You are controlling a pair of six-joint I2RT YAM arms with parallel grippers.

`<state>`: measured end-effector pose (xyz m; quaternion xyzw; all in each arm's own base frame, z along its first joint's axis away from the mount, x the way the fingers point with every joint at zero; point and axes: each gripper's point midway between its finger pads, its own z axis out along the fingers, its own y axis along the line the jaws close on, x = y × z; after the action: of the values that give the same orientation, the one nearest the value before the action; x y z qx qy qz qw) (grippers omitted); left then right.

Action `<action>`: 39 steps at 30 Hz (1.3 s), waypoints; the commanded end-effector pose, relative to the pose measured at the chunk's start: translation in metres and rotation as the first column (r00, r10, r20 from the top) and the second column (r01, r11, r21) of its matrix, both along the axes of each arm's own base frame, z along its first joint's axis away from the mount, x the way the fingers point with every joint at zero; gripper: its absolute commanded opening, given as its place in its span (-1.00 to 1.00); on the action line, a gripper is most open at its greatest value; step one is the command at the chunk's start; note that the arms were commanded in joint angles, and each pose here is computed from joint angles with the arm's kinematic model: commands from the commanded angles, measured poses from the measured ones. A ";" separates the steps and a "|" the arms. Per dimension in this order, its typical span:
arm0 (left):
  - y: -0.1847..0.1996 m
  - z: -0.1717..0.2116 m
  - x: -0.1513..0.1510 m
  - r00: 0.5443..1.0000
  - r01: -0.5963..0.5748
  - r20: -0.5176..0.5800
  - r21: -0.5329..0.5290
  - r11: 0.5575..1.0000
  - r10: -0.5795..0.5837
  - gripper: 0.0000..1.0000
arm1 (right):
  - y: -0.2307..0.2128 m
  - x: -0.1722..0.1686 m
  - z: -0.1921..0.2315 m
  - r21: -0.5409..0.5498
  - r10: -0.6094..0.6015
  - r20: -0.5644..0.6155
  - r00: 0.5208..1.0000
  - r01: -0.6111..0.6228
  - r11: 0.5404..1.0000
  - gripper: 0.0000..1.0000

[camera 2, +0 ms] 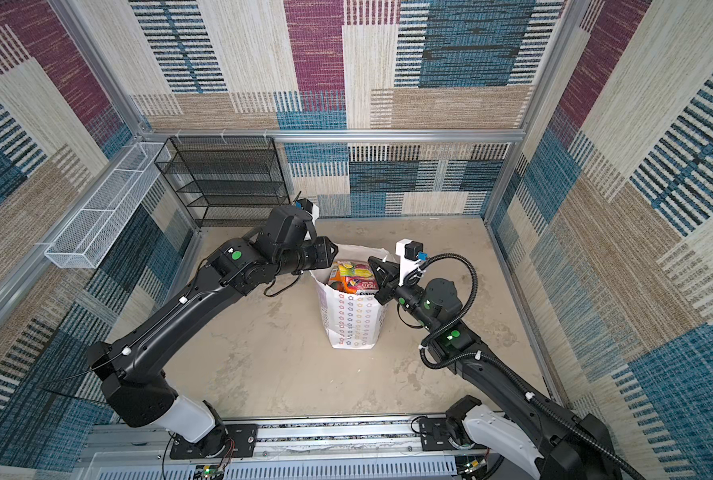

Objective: Place the snacks into the paper bag
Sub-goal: 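Open the left gripper to release the packet and push it down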

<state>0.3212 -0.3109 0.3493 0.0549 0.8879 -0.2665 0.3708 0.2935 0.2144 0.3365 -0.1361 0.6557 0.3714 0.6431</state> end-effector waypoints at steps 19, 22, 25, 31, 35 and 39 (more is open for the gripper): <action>-0.054 -0.143 -0.010 0.936 0.267 -0.296 0.256 0.929 -0.188 -0.51 | 0.001 -0.001 0.004 -0.007 -0.005 0.022 1.000 0.005 1.000 -0.90; -0.049 -0.166 -0.009 0.931 0.271 -0.326 0.310 0.911 -0.166 -0.49 | 0.002 0.000 0.003 -0.009 -0.004 0.018 1.000 0.005 1.000 -0.90; -0.051 -0.166 -0.009 0.921 0.283 -0.351 0.312 0.907 -0.166 -0.49 | 0.002 0.000 0.003 -0.009 -0.004 0.017 1.000 0.004 1.000 -0.90; -0.071 -0.084 -0.008 0.940 0.295 -0.227 0.159 0.942 -0.256 -0.44 | 0.001 0.000 0.003 -0.012 -0.009 0.018 1.000 0.009 1.000 -0.90; -0.070 -0.015 -0.018 0.945 0.319 -0.103 0.057 0.946 -0.312 -0.33 | -0.001 0.001 0.004 -0.013 -0.021 0.020 1.000 0.021 1.000 -0.90; -0.044 0.033 -0.030 0.957 0.288 0.015 0.039 0.957 -0.289 -0.29 | -0.001 0.000 0.005 -0.013 -0.019 0.023 1.000 0.020 1.000 -0.90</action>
<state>0.3006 -0.3659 0.3580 0.1777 0.8868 -0.2949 0.3083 0.2939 0.2128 0.3409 -0.1349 0.6507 0.3616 0.6539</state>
